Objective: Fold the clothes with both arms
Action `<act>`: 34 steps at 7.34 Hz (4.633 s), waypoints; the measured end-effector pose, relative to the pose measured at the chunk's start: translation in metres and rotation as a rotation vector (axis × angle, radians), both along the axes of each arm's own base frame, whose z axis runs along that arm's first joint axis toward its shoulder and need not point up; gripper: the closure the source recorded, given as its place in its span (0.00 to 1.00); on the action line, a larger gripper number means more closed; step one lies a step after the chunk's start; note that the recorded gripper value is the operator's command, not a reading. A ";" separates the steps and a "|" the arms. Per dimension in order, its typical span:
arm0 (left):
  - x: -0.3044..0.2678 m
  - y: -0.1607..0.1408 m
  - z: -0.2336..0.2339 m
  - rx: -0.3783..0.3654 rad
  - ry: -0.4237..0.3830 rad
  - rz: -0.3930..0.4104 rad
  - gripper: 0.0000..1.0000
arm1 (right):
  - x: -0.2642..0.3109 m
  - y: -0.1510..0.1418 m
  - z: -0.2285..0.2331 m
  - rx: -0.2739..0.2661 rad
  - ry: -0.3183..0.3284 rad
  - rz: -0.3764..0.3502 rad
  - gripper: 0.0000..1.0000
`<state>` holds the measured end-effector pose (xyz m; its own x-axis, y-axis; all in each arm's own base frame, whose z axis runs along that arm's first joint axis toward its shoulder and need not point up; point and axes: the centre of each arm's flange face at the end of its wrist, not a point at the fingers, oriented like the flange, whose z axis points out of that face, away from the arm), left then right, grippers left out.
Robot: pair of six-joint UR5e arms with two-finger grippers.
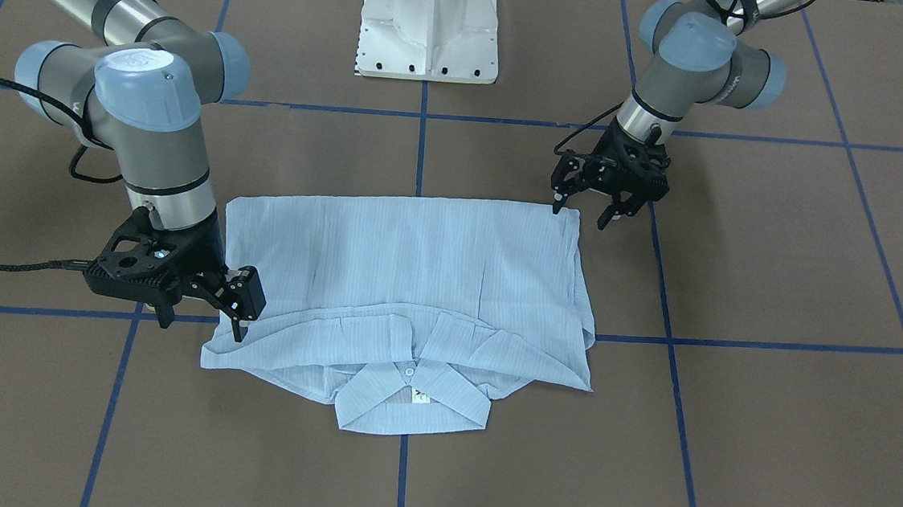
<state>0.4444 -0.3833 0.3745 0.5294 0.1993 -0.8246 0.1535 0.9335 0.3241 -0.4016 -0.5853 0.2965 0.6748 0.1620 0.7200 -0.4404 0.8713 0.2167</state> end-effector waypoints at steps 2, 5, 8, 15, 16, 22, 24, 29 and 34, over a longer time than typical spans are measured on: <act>0.010 0.009 0.002 -0.002 -0.005 0.022 0.17 | 0.001 0.001 0.001 -0.001 0.001 0.001 0.00; 0.024 0.021 0.006 -0.005 -0.011 0.052 0.59 | 0.003 0.003 0.007 -0.004 0.006 0.002 0.00; 0.029 0.023 0.000 -0.002 -0.002 0.059 1.00 | 0.004 0.003 0.008 -0.005 0.006 0.003 0.00; -0.045 -0.032 0.038 0.121 -0.123 0.005 1.00 | -0.001 0.013 -0.003 0.007 -0.014 0.000 0.00; -0.068 -0.062 0.059 0.154 -0.188 -0.017 1.00 | -0.006 0.020 -0.009 0.010 -0.027 -0.005 0.00; -0.076 -0.329 0.048 0.180 -0.411 -0.247 1.00 | -0.052 0.070 -0.064 0.011 -0.136 0.001 0.00; -0.083 -0.365 0.036 0.200 -0.405 -0.281 0.00 | -0.078 0.090 -0.087 0.012 -0.172 0.012 0.00; -0.138 -0.321 0.057 0.267 -0.273 -0.193 0.00 | -0.185 0.133 -0.151 -0.128 -0.170 0.109 0.03; -0.143 -0.310 0.061 0.265 -0.250 -0.164 0.00 | -0.298 0.135 -0.200 0.002 0.030 0.049 0.06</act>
<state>0.3014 -0.6930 0.4356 0.7496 0.2836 -0.5980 0.1799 0.7823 0.5964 -0.6996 -0.4506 0.0963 0.6873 0.1944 0.6998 -0.4760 0.8483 0.2319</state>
